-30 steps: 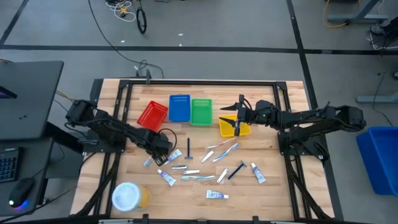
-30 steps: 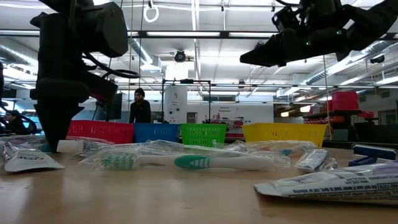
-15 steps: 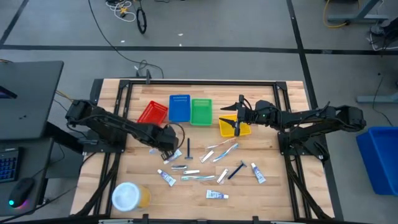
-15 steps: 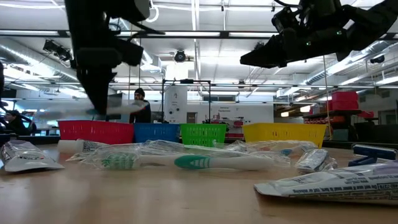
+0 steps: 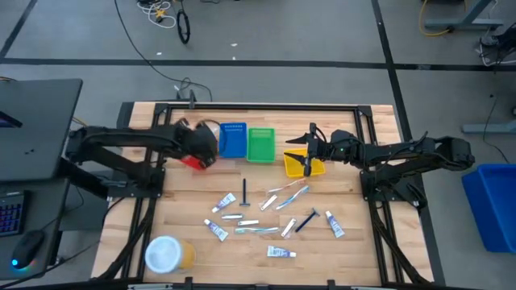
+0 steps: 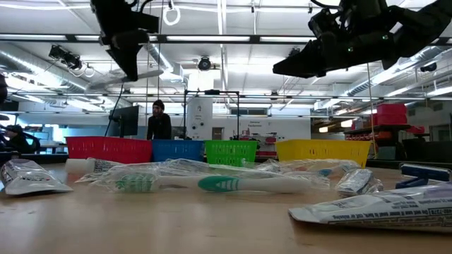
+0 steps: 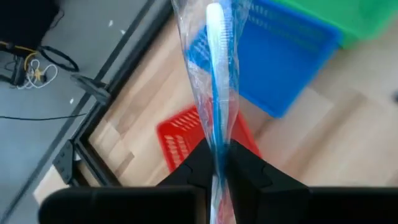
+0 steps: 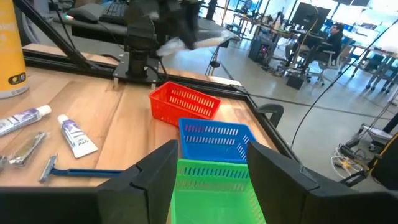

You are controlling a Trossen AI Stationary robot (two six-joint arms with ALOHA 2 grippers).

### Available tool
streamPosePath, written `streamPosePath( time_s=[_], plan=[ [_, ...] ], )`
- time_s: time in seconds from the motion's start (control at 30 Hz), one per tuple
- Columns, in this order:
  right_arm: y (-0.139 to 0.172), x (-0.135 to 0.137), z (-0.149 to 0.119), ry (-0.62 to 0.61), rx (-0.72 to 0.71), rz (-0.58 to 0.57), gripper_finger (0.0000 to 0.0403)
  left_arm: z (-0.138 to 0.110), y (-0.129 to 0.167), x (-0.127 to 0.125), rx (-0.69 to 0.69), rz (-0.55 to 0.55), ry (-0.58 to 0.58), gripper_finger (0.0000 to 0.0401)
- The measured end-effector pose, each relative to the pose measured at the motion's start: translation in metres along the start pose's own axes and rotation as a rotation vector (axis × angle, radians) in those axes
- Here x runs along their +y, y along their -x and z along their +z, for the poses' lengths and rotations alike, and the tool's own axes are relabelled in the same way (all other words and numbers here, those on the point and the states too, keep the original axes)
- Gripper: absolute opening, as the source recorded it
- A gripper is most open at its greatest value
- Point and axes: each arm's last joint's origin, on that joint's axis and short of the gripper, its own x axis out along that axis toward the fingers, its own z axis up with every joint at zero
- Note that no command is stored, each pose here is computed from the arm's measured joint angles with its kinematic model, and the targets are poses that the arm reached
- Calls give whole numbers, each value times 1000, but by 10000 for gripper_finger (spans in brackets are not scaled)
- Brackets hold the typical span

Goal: Pick & Place Travel size toiletries
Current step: Put the blue toothbrush into the red bin

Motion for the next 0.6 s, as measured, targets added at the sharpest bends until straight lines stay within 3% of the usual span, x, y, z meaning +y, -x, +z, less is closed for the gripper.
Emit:
streamPosePath(
  time_s=[0.27,0.4,0.6],
  plan=[
    [0,0,0,-67,-3,1,217,-41,-60,15,-47,-88,97,35],
    [0,0,0,-78,-1,1,217,-59,-89,18,-38,-80,129,37],
    [0,0,0,-75,-2,0,205,-79,-112,23,28,-148,189,39]
  ],
)
